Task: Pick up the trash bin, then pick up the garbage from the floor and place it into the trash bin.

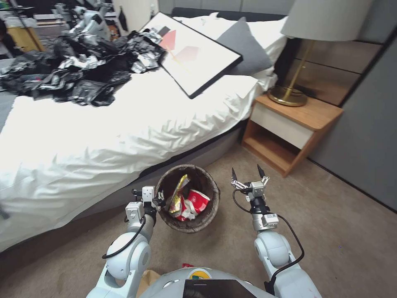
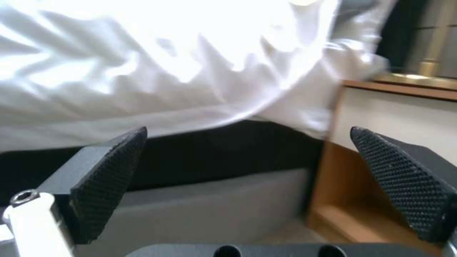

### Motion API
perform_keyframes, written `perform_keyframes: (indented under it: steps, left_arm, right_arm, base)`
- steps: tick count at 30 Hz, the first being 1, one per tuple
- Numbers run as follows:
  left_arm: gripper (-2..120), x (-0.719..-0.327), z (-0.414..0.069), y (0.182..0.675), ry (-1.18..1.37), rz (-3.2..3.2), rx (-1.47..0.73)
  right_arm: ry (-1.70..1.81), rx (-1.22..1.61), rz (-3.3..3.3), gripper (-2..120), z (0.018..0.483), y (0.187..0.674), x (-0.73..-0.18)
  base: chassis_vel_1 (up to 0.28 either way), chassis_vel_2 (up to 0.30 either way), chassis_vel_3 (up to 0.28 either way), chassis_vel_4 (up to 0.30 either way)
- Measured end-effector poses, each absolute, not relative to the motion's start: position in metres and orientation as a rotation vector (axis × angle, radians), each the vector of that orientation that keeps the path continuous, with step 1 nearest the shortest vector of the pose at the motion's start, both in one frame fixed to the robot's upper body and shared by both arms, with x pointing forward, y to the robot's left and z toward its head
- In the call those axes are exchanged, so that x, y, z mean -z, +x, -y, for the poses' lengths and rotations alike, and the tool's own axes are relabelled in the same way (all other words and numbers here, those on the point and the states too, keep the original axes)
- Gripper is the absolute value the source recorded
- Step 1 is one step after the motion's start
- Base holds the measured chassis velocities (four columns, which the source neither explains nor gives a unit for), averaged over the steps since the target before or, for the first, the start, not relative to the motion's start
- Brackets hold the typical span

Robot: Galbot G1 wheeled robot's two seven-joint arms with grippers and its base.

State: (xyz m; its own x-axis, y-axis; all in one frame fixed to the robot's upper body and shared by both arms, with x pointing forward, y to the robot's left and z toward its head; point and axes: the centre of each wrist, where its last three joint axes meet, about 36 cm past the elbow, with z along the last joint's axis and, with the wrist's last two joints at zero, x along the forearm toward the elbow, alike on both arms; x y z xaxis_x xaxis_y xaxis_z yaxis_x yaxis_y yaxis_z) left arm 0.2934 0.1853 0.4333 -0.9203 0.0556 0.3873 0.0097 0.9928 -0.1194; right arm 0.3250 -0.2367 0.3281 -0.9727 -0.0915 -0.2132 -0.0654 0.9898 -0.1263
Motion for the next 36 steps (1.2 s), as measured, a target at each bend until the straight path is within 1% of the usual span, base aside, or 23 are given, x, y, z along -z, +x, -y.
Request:
perform_keyframes:
  steps: [5, 12, 20, 29, 31, 33, 36]
  left_arm:
    - [0, -0.434, -0.185, 0.292, -0.047, 2.731, -0.161]
    - [0, -0.448, -0.182, 0.278, -0.118, 2.664, -0.213]
    - [0, -0.457, -0.184, 0.268, -0.171, 2.634, -0.210]
    - [0, -0.458, -0.185, 0.263, -0.184, 2.620, -0.206]
    - [4, -0.457, -0.185, 0.262, -0.190, 2.630, -0.210]
    - [5, -0.456, -0.185, 0.262, -0.191, 2.638, -0.209]
    - [2, -0.453, -0.186, 0.262, -0.185, 2.645, -0.204]
  right_arm:
    - [-0.117, 0.174, -2.912, 100, 0.237, 0.326, -0.329]
    - [-0.129, 0.174, -2.912, 100, 0.235, 0.328, -0.329]
    - [-0.140, 0.175, -2.913, 100, 0.234, 0.331, -0.330]
    - [-0.131, 0.185, -2.939, 100, 0.237, 0.327, -0.328]
    - [-0.125, 0.193, -2.948, 100, 0.239, 0.326, -0.327]
    - [-0.128, 0.202, -2.967, 100, 0.242, 0.323, -0.328]
    - [-0.125, 0.214, -3.003, 100, 0.244, 0.316, -0.329]
  base:
    - [0.120, 0.118, 0.123, 0.119]
    - [0.139, 0.122, 0.124, 0.125]
    - [0.112, 0.129, 0.127, 0.121]
    - [0.122, 0.126, 0.116, 0.112]
    - [0.081, 0.069, 0.041, 0.051]
    - [0.029, 0.035, 0.011, 0.019]
    - [0.000, 0.000, 0.000, 0.000]
